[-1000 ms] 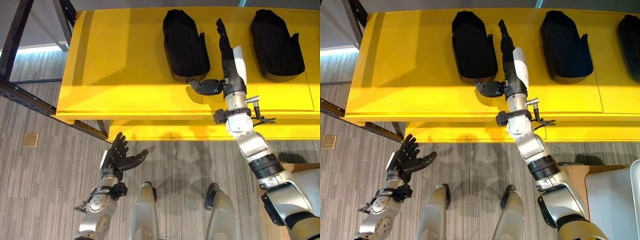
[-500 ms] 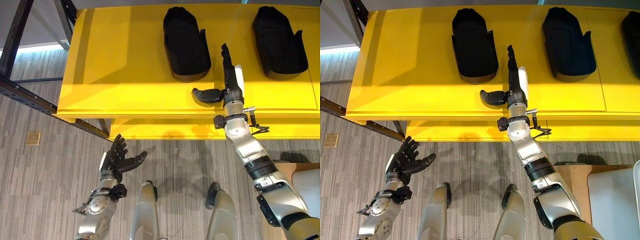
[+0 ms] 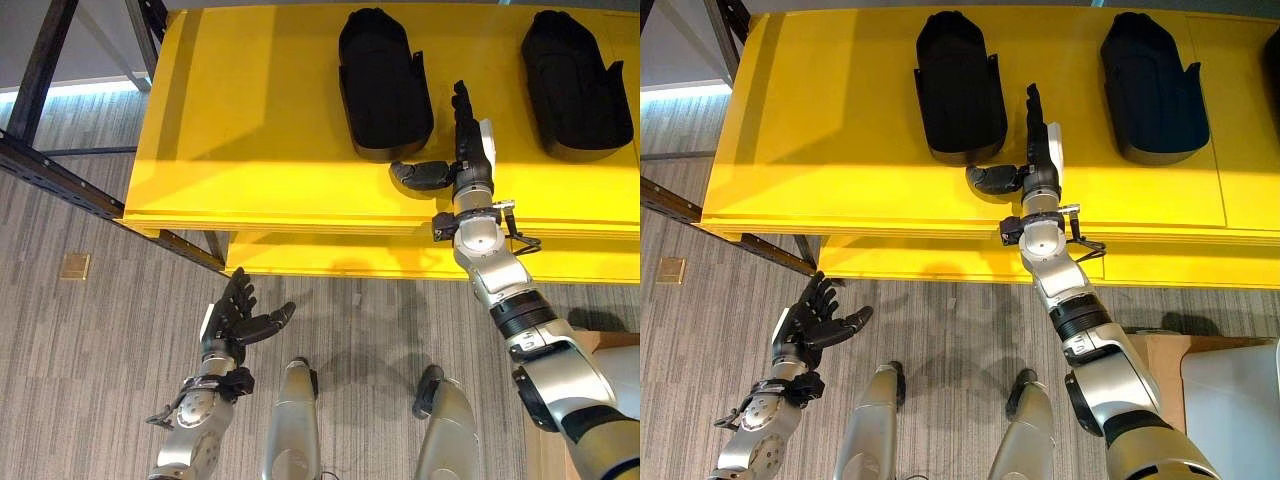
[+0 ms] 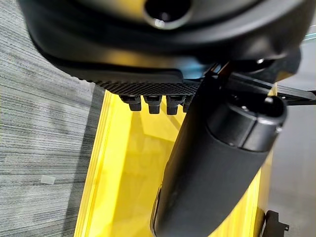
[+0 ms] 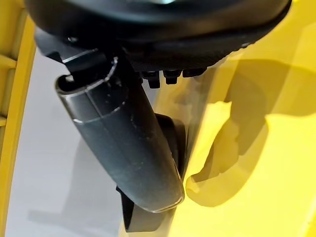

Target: Move parts from the plastic box to the shelf.

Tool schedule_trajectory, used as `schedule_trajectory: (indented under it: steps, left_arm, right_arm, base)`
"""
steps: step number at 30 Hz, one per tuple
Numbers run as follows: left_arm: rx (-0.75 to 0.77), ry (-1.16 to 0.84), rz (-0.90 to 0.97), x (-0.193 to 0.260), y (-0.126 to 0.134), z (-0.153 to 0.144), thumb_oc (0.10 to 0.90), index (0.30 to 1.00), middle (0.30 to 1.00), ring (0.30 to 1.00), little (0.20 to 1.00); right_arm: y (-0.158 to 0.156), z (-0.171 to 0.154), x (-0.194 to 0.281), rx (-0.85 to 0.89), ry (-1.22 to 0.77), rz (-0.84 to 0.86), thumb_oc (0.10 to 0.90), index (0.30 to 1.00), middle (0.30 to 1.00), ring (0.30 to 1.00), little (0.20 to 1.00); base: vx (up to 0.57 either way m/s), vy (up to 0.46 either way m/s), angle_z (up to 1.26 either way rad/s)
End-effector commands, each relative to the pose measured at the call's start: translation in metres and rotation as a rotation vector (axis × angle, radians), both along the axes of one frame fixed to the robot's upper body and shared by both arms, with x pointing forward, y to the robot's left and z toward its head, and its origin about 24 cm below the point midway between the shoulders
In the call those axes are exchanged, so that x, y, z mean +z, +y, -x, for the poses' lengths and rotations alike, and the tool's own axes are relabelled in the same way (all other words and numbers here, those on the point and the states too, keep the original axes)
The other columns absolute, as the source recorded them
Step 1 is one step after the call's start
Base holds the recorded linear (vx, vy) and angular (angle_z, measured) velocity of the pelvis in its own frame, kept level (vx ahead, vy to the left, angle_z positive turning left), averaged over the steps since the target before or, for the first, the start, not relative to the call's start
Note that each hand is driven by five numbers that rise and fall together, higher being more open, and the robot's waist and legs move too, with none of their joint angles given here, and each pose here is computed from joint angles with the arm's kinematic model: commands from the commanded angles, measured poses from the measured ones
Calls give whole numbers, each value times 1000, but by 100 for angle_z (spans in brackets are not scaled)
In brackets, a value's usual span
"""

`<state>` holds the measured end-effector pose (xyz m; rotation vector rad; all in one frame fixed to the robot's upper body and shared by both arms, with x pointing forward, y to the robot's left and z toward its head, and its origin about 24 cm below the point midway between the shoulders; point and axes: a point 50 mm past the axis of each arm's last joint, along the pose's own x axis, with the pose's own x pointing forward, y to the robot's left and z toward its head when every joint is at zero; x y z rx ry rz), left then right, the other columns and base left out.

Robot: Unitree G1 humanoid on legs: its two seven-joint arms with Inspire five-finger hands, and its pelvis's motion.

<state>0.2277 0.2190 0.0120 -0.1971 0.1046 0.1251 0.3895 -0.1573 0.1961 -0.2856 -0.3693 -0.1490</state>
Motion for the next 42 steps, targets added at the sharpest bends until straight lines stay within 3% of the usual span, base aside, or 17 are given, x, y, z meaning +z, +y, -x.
schedule_trajectory:
  steps: [1, 17, 42]
  left_arm:
    - [-53, -187, -50, 40, 3, -8, 900, 1000, 1000, 1000, 1000]
    - [-31, -184, -38, 39, 3, -9, 900, 1000, 1000, 1000, 1000]
    - [-15, -182, -35, 39, 3, -9, 900, 1000, 1000, 1000, 1000]
  right_arm:
    - [17, 1, 64, 94, -223, -60, 900, 1000, 1000, 1000, 1000]
    - [50, 4, 36, 227, -140, -70, 900, 1000, 1000, 1000, 1000]
    - [73, 9, 24, 320, -101, -85, 900, 1000, 1000, 1000, 1000]
  base:
    - [0, 0, 0]
    - [0, 0, 0]
    - [0, 0, 0]
